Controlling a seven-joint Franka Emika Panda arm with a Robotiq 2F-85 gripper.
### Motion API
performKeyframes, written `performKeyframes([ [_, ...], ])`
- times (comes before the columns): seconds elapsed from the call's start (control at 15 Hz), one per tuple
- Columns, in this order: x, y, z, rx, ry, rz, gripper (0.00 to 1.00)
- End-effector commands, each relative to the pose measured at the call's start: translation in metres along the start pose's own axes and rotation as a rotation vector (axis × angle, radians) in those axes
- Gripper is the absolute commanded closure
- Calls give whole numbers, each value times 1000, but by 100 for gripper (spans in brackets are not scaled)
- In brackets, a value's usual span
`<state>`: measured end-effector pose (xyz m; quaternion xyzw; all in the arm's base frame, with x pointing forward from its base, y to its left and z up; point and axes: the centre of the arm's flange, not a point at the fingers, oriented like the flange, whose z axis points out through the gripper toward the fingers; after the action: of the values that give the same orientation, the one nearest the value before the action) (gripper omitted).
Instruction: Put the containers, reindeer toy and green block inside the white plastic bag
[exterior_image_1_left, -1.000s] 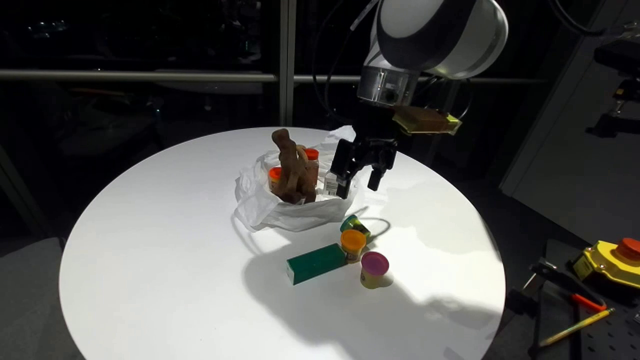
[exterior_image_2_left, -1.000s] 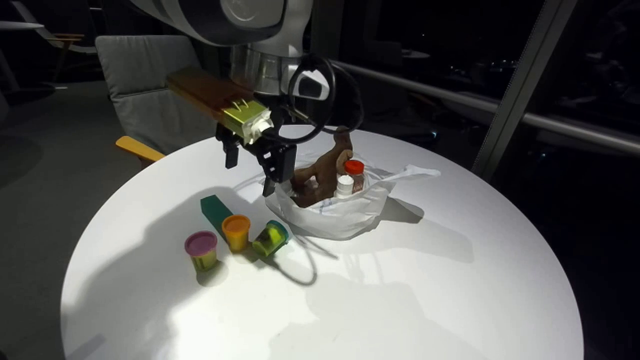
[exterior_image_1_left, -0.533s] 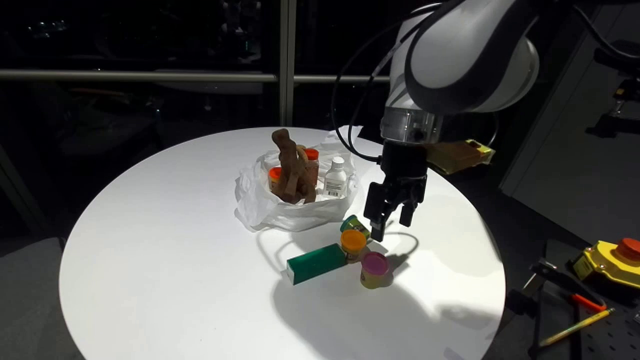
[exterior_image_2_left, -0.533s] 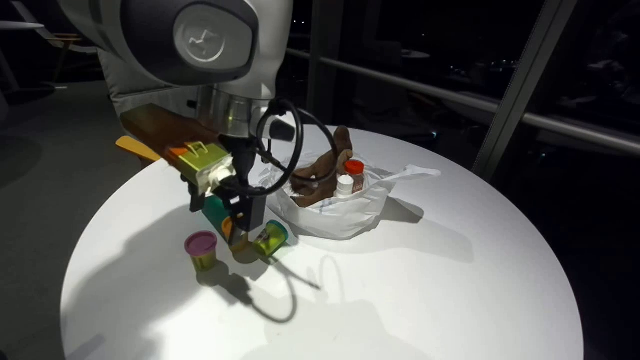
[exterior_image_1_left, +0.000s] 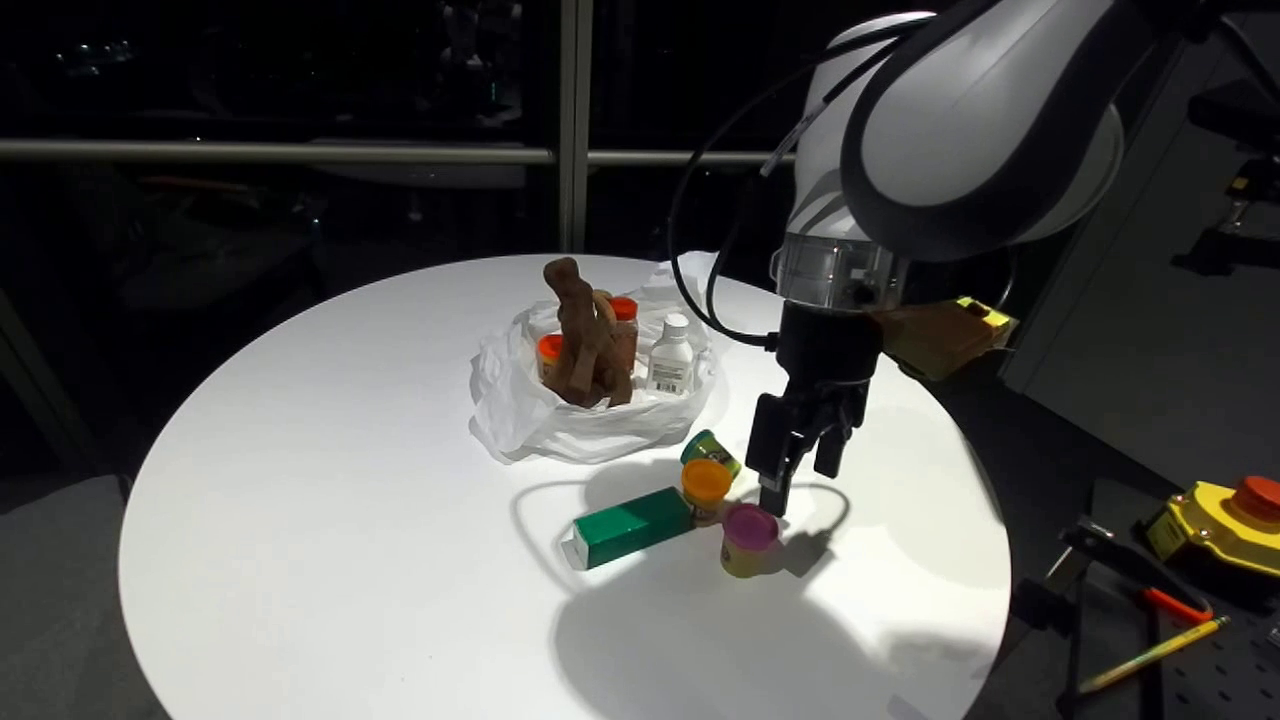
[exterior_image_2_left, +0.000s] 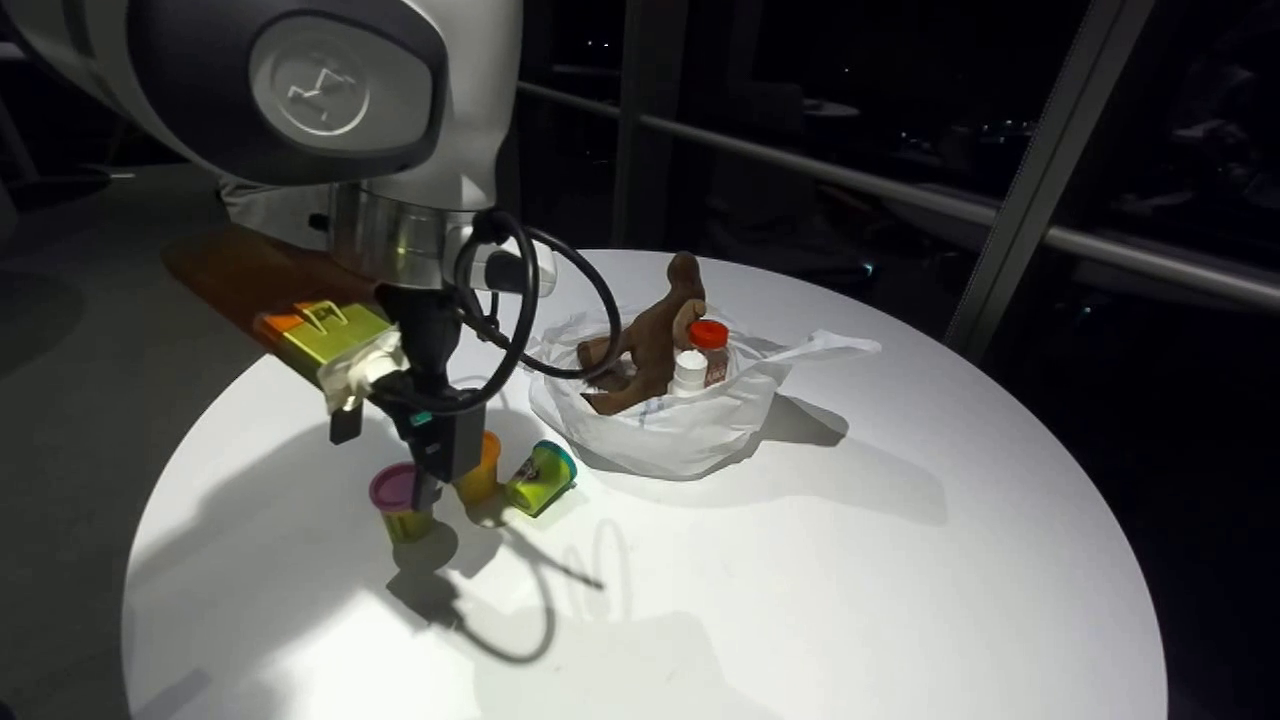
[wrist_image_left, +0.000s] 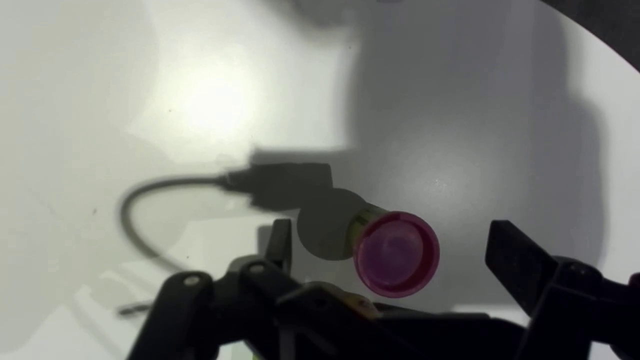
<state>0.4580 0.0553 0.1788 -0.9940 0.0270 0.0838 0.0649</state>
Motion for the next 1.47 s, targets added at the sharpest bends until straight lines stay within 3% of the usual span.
performKeyframes([
  [0.0,-1,0,0,0,0,0,0],
  [0.53,11,-40,48,-63,161,143,0],
  [0.8,5,-52,71,-153,181,209,0],
  [1.0,4,-52,79,-212,226,264,0],
  [1.33,8,-57,79,-220,277,299,0],
  [1.4,8,-57,78,-217,276,307,25],
])
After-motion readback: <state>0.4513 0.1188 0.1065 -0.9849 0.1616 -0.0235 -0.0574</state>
